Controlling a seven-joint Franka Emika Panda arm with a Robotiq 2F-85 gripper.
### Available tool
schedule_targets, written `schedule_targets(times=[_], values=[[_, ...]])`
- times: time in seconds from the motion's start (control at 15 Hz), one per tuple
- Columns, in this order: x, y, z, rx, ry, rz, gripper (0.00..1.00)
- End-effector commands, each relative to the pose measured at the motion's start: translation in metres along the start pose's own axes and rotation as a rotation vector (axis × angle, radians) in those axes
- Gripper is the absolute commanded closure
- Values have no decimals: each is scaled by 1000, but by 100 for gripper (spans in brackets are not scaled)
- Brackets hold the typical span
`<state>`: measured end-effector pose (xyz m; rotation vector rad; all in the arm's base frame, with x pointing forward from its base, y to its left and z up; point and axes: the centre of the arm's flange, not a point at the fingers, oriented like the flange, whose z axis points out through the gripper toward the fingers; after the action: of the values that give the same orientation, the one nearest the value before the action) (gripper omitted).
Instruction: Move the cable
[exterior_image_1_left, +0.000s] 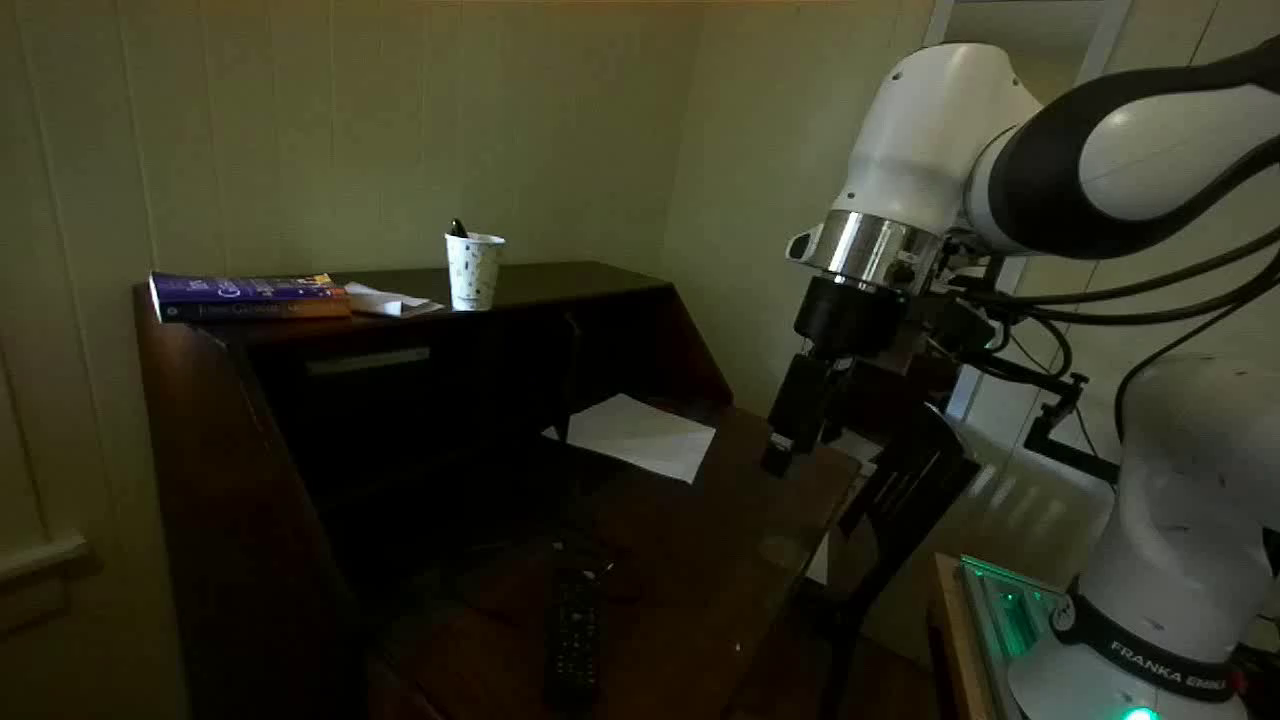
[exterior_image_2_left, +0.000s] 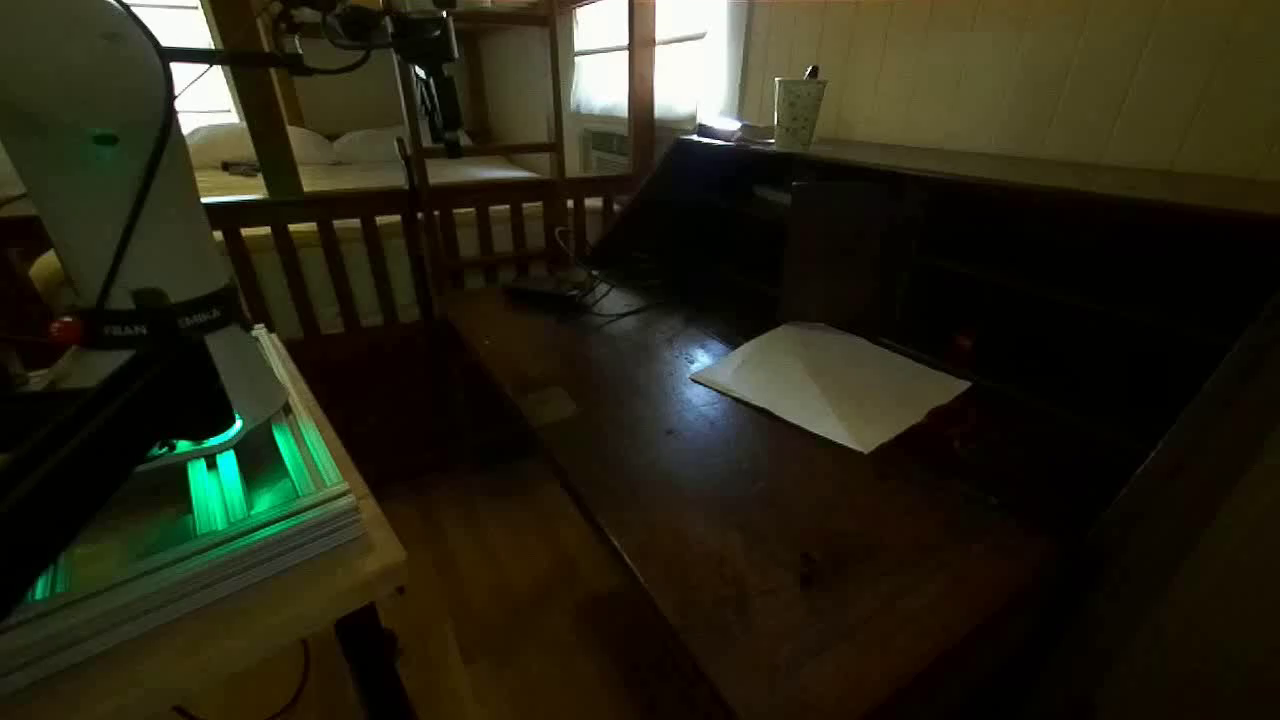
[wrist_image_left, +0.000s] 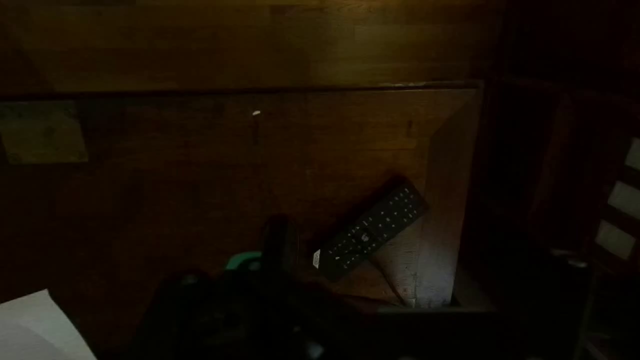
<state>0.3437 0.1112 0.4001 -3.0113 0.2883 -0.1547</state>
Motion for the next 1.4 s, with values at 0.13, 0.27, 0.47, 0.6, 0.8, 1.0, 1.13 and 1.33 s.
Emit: schedule_targets(times=[0.13, 0.27, 0.47, 0.6, 0.8, 1.0, 1.13, 1.33], values=[[0, 0, 0, 0, 0, 0, 0], [11, -2, 7, 11, -1, 16, 0], [50, -13, 28, 42, 142, -52, 0], [62, -31, 41, 34, 226, -181, 0], [73, -68, 65, -33, 299, -333, 0], [87, -98, 91, -107, 361, -508, 0], [103, -110, 104, -152, 404, -615, 0], [124, -111, 109, -241, 470, -762, 0]])
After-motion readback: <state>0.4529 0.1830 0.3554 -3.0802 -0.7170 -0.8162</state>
